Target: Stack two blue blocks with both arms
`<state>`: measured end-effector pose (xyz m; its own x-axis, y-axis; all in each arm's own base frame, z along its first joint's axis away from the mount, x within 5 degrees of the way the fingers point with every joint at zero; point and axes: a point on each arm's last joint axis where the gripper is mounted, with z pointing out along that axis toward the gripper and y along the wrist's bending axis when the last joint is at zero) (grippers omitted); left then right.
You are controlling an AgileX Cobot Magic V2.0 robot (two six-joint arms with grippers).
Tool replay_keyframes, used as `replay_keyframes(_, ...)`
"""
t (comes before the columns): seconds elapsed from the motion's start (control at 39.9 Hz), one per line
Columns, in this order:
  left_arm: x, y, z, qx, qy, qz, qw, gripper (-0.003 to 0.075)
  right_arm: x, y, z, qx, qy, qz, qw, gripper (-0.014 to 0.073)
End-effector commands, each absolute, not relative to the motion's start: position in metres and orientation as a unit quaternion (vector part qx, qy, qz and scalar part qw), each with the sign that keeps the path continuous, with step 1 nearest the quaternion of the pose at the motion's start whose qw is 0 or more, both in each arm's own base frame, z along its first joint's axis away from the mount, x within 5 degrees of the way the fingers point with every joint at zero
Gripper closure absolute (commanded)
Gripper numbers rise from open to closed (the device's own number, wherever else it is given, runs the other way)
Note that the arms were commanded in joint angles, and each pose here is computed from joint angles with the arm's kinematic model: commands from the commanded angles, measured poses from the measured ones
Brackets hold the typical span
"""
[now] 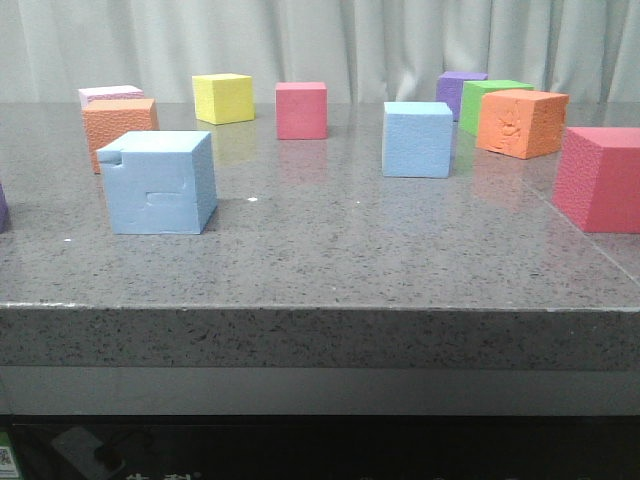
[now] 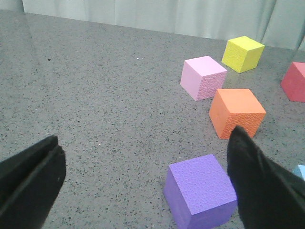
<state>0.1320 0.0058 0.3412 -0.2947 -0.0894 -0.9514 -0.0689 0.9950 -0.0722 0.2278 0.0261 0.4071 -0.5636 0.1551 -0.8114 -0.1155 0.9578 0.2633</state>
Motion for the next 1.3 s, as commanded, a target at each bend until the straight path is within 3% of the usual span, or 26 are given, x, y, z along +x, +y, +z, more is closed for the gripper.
replay_keyframes(0.0, 0.134, 0.006, 0.360, -0.047, 0.769, -0.010, 0.638, 0.0048, 0.255, 0.038, 0.424, 0.010, 0.862, 0.172, 0.476, -0.0057)
replay_keyframes(0.43, 0.134, 0.006, 0.360, -0.047, 0.769, -0.010, 0.638, 0.0048, 0.366, 0.120, 0.396, -0.007, 0.917, 0.200, 0.345, -0.0057)
replay_keyframes(0.65, 0.134, 0.006, 0.360, -0.047, 0.769, -0.010, 0.638, 0.0048, 0.409, 0.137, 0.367, 0.007, 0.943, 0.195, 0.271, -0.0057)
replay_keyframes(1.28, 0.134, 0.006, 0.360, -0.047, 0.769, -0.010, 0.638, 0.0048, 0.434, 0.137, 0.340, 0.008, 0.959, 0.146, 0.244, -0.0057)
